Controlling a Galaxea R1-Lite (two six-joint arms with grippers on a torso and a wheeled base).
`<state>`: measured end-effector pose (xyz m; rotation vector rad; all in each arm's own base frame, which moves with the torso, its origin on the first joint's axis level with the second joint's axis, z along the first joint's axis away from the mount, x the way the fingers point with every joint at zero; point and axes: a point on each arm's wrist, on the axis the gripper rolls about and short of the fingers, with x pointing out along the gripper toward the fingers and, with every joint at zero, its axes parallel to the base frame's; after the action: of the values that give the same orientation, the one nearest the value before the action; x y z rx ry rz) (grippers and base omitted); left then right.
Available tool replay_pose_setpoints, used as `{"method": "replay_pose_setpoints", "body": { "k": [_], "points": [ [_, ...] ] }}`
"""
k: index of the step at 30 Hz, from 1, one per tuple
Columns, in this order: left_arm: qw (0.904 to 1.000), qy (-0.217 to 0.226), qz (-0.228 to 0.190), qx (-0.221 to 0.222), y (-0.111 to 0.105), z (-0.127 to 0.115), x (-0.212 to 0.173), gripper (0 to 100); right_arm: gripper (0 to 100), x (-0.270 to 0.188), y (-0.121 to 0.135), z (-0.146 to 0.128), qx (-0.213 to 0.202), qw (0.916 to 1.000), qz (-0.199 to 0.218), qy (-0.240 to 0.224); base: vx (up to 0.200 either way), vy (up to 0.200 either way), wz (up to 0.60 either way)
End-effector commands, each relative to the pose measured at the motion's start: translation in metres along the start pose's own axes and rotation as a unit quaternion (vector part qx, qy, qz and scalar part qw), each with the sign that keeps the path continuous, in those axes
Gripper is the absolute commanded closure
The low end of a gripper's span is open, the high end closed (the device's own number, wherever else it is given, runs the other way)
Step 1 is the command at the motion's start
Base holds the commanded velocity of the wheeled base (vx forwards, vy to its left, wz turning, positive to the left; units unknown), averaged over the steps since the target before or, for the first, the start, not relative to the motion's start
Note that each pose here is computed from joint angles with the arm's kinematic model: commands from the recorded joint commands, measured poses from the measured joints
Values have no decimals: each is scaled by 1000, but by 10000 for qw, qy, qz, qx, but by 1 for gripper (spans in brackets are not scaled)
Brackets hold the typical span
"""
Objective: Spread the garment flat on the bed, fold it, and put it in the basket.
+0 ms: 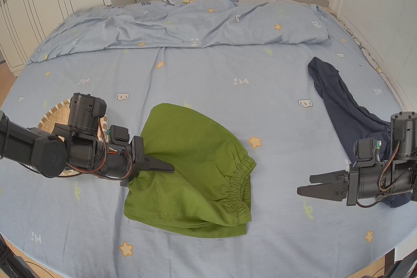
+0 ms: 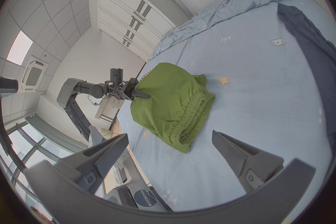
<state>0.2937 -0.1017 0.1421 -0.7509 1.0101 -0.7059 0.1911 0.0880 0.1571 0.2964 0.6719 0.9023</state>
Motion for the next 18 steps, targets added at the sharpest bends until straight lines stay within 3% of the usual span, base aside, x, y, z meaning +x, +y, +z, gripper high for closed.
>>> {"method": "replay_pose_setpoints", "body": {
  "k": [1, 10, 15, 18],
  "points": [
    [10000, -19, -15, 20, -1, 1, -1, 100, 0, 0, 0, 1, -10, 10000, 5, -14, 0, 200, 0],
    [10000, -13, -8, 26, -1, 1, 1, 100, 0, -1, -1, 1, 4, 10000, -29, -43, 0, 200, 0],
    [9999, -12, 18, 117, -2, 1, 4, 100, 0, -1, -1, 1, -6, 10000, -11, -32, 0, 0, 0],
    [9996, -118, -47, 256, -13, 7, 3, 100, 0, -2, -2, 2, 1, 10000, -38, -63, 0, 0, 0]
  ]
}}
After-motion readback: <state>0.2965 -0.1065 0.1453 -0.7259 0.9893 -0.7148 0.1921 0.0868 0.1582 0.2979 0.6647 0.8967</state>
